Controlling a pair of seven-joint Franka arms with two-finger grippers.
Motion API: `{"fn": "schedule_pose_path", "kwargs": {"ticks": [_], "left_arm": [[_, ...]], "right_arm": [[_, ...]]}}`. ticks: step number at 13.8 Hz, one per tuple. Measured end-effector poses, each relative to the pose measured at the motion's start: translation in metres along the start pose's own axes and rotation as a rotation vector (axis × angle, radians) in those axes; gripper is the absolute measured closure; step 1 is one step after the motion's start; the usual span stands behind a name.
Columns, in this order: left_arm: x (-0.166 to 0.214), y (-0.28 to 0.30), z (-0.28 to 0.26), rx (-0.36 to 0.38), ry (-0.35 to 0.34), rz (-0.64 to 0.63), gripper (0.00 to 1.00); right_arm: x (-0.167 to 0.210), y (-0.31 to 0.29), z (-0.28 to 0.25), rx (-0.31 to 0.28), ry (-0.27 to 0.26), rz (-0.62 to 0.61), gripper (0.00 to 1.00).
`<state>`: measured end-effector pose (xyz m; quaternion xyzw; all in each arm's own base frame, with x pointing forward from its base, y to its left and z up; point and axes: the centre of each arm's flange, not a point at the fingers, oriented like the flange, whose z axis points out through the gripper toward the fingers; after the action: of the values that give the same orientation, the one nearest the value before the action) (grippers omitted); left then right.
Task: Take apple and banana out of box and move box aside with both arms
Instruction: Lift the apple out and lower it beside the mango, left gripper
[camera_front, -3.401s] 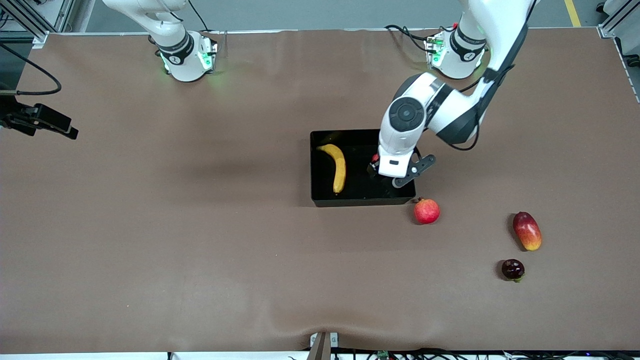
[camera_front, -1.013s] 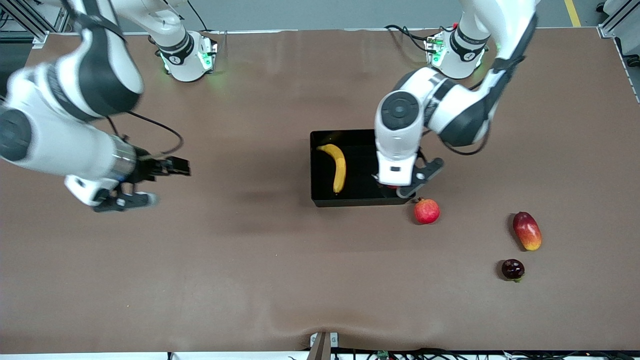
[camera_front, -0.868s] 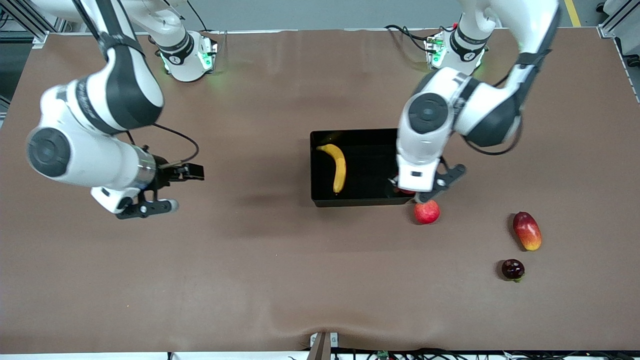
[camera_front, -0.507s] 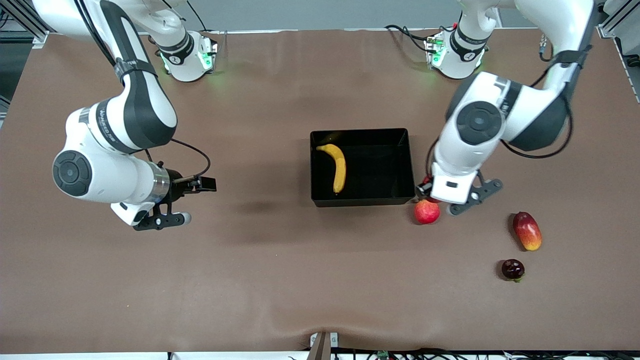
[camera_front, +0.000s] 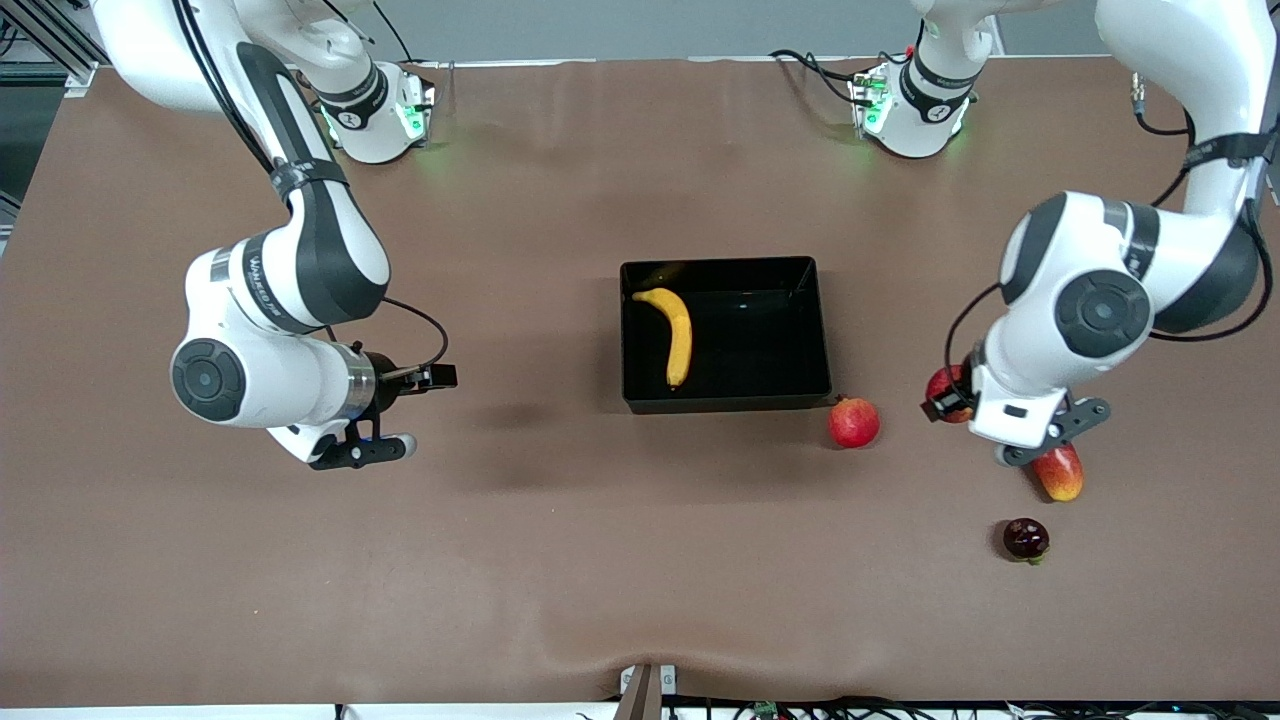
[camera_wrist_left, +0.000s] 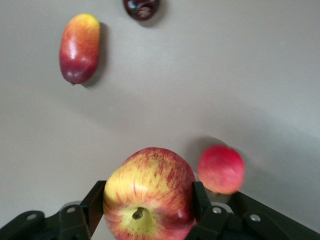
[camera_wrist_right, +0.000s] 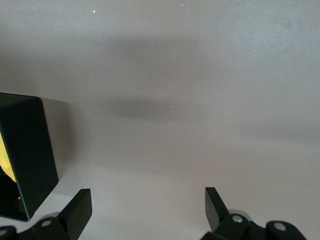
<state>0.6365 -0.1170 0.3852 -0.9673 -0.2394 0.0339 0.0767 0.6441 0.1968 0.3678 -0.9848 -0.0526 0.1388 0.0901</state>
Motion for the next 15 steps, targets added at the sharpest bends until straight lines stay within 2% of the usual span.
{"fn": "schedule_pose_path", "kwargs": {"ticks": [3, 5, 7, 11, 15], "left_arm": [[0.030, -0.016, 0.035, -0.022, 0.000, -0.010, 0.26], [0.046, -0.016, 0.062, -0.048, 0.013, -0.010, 0.26], [0.056, -0.008, 0.091, -0.045, 0.042, 0.020, 0.26], [0.056, 0.018, 0.139, -0.085, 0.032, 0.054, 0.26], [0.042, 0.065, 0.144, -0.110, 0.037, 0.109, 0.26]], "right_arm": [[0.018, 0.031, 0.019, 0.005, 0.009, 0.049, 0.00], [0.028, 0.058, 0.035, 0.017, -0.004, 0.068, 0.00], [0.031, 0.067, 0.043, 0.022, -0.015, 0.069, 0.00], [0.032, 0.064, 0.047, 0.022, -0.018, 0.059, 0.00], [0.036, 0.058, 0.059, 0.018, 0.038, 0.020, 0.00]]}}
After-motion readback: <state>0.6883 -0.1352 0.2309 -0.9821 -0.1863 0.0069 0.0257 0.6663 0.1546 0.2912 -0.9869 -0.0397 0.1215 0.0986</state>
